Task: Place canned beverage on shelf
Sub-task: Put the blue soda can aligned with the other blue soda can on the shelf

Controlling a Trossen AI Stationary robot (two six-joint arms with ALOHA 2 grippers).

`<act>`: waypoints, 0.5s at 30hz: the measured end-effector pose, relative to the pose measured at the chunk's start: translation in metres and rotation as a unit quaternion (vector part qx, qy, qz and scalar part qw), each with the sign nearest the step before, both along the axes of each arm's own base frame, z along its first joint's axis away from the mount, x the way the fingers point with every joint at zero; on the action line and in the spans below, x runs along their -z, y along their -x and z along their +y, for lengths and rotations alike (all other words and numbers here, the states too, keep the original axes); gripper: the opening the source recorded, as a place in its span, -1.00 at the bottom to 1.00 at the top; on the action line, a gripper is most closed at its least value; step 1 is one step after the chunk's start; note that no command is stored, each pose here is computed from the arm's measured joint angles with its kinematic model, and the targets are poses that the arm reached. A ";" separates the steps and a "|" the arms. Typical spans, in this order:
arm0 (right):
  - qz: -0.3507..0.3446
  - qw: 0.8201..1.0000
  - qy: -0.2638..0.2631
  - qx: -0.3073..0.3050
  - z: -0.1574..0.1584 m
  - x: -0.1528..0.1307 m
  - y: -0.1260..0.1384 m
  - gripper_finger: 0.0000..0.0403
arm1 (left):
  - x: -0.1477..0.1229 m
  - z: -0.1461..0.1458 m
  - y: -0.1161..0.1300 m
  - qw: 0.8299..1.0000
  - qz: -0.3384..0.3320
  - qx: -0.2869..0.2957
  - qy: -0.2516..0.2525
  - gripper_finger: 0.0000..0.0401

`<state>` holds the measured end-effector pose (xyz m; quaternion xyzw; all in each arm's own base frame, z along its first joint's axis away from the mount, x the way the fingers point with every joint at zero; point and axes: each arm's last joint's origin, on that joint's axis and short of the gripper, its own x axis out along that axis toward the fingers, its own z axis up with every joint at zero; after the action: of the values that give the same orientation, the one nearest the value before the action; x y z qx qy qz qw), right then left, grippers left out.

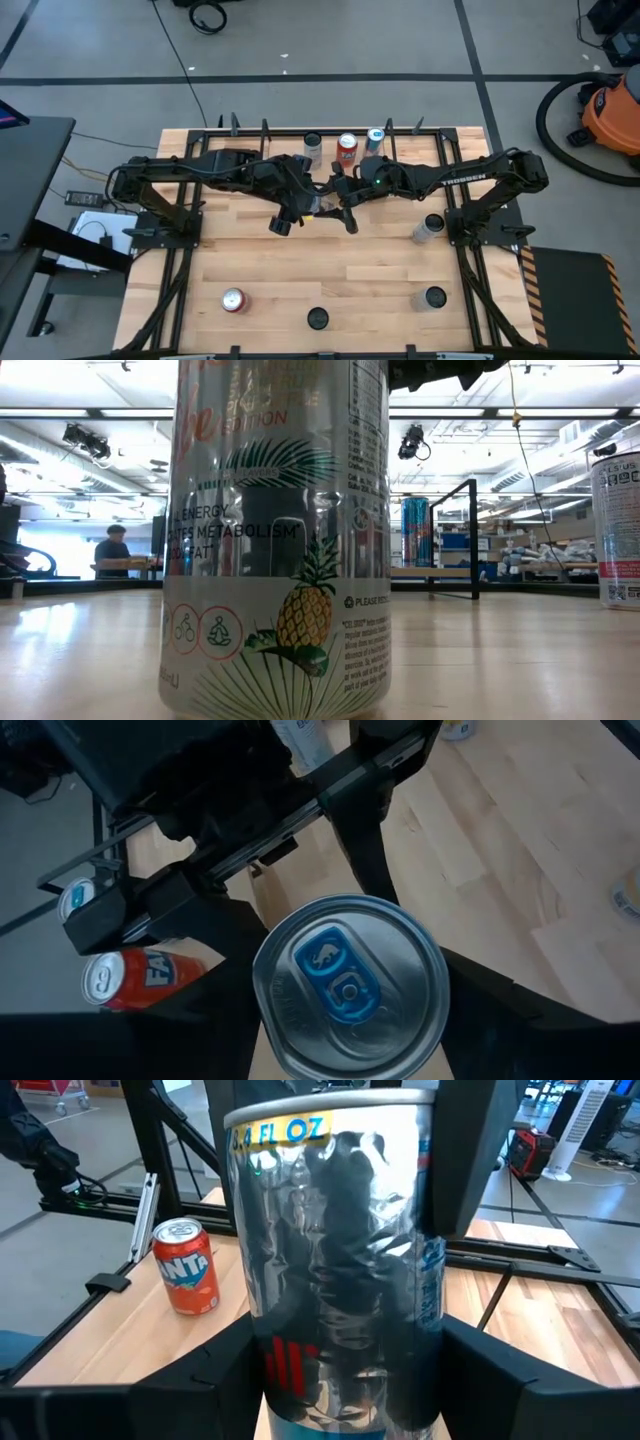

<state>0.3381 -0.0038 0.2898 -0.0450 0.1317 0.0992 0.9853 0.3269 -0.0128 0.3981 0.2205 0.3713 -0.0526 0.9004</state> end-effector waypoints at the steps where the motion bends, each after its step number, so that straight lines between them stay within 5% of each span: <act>1: 0.000 1.000 0.000 -0.001 0.000 0.000 0.000 0.18 | 0.000 0.000 0.000 1.000 0.000 -0.001 0.001 0.24; 15: 0.004 0.999 -0.010 0.035 -0.001 -0.001 0.001 0.17 | -0.002 0.003 0.004 0.999 -0.002 -0.034 -0.019 0.58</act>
<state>0.3374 -0.0047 0.2905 -0.0304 0.1367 0.0665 0.9879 0.3233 -0.0099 0.4003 0.2246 0.3778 -0.0147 0.8981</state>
